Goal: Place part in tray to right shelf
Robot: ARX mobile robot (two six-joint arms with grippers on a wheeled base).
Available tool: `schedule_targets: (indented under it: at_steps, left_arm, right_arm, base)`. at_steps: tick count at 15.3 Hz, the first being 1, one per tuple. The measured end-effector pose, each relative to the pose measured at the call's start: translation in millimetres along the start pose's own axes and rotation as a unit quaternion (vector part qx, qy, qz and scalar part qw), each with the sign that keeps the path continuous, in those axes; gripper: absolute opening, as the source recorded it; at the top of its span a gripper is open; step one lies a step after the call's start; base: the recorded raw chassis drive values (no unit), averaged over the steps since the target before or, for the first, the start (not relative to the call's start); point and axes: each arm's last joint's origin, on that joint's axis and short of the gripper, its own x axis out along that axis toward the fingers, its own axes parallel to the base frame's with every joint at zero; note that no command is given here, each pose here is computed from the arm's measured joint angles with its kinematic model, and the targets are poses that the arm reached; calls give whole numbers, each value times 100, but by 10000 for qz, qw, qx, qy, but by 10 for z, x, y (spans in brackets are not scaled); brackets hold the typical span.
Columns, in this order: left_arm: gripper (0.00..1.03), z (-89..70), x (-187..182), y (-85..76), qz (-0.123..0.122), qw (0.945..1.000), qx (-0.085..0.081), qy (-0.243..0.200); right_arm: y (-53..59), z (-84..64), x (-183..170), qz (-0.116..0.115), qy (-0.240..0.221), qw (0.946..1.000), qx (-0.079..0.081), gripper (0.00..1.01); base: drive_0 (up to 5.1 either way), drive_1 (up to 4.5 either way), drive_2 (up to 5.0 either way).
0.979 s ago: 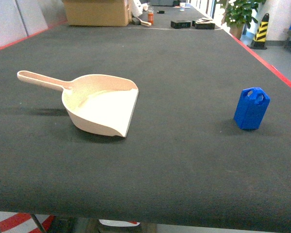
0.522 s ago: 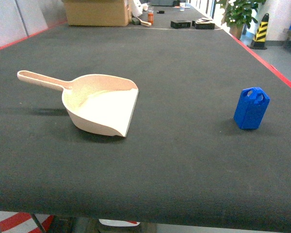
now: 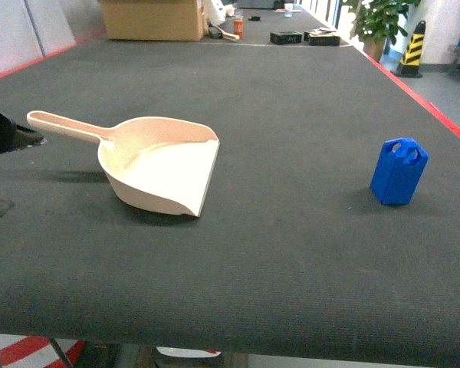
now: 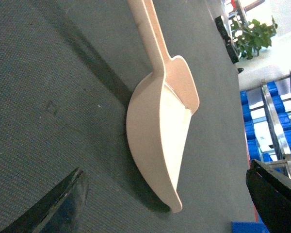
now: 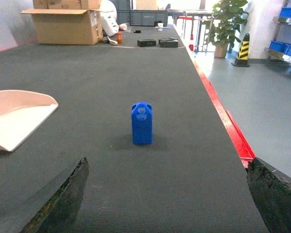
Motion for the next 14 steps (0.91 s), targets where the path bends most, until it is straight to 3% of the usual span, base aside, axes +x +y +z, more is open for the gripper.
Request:
schedule_targets:
  at_steps: [4, 6, 9, 14]
  left_arm:
    - [98, 19, -7, -31, -62, 10000, 12, -37]
    - [98, 46, 156, -81, -622, 9974, 255, -246]
    - [98, 141, 684, -22, -595, 9980, 154, -126]
    - [98, 457, 1301, 137, -479, 9975, -155, -491]
  right_arm:
    - [0, 0, 0, 2, -2, 10000, 0, 98]
    - [0, 0, 0, 2, -2, 10000, 0, 98]
    - [0, 0, 0, 2, -2, 10000, 0, 98]
    - [0, 0, 0, 2, -2, 10000, 0, 98]
  base:
    - [0, 0, 0]
    - [0, 0, 0]
    - [0, 0, 0]
    - [0, 0, 0]
